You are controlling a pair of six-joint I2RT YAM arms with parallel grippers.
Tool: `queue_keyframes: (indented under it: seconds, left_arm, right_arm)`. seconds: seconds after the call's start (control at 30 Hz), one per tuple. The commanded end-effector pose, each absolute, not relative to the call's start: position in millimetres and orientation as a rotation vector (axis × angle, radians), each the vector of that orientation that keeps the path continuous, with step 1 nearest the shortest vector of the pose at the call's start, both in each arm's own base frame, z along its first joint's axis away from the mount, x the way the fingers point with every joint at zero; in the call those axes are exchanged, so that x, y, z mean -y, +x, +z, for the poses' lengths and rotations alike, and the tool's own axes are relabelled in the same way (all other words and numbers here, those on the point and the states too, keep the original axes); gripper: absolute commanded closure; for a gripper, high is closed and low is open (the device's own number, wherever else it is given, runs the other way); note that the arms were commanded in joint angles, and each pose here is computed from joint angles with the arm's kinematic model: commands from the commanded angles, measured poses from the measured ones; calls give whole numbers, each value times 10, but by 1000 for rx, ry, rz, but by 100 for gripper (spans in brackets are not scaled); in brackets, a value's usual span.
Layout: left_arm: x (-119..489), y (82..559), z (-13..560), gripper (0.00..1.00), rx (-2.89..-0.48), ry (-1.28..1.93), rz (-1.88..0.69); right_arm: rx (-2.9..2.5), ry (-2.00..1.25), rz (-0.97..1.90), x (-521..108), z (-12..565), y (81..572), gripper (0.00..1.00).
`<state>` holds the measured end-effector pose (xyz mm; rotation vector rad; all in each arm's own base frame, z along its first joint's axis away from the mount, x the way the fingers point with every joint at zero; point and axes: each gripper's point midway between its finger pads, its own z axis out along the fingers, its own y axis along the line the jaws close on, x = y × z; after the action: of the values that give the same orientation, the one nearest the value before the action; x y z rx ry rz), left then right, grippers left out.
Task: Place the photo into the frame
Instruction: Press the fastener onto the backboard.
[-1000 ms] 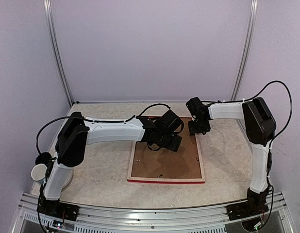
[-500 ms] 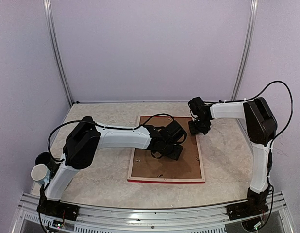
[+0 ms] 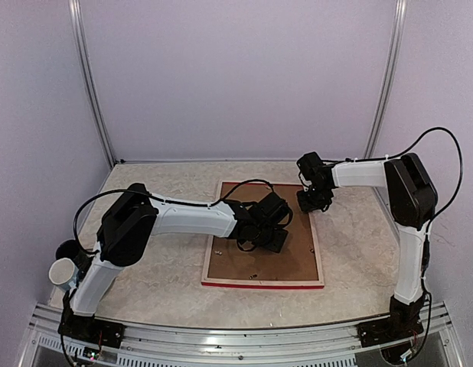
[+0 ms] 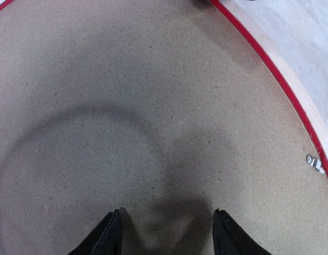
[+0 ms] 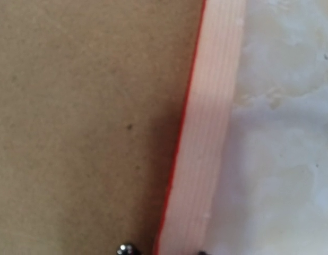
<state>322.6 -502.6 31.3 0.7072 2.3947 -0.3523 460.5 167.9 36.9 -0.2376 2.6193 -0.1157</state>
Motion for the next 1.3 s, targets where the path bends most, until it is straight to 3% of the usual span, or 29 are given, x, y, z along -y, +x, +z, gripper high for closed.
queue_keyframes:
  seconds: [0.0,0.27,0.53,1.1,1.27]
  left_arm:
    - [4750,3023,-93,42,-2522,757,-251]
    - [4751,3013,-59,42,-2520,763,-255]
    - [4790,3037,1,42,-2509,750,-271]
    - [4801,3040,37,42,-2504,744,-282]
    - [4810,3047,53,42,-2500,739,-286]
  right_arm:
    - [-2704,-329,-243,-1416,166,4465,85]
    - [-2728,-381,-333,-1360,70,4464,83]
    - [-2686,-379,-99,-1657,342,4572,64]
    - [-2777,-389,98,-1690,247,4588,63]
    - [-2796,-366,37,-1610,184,4576,63]
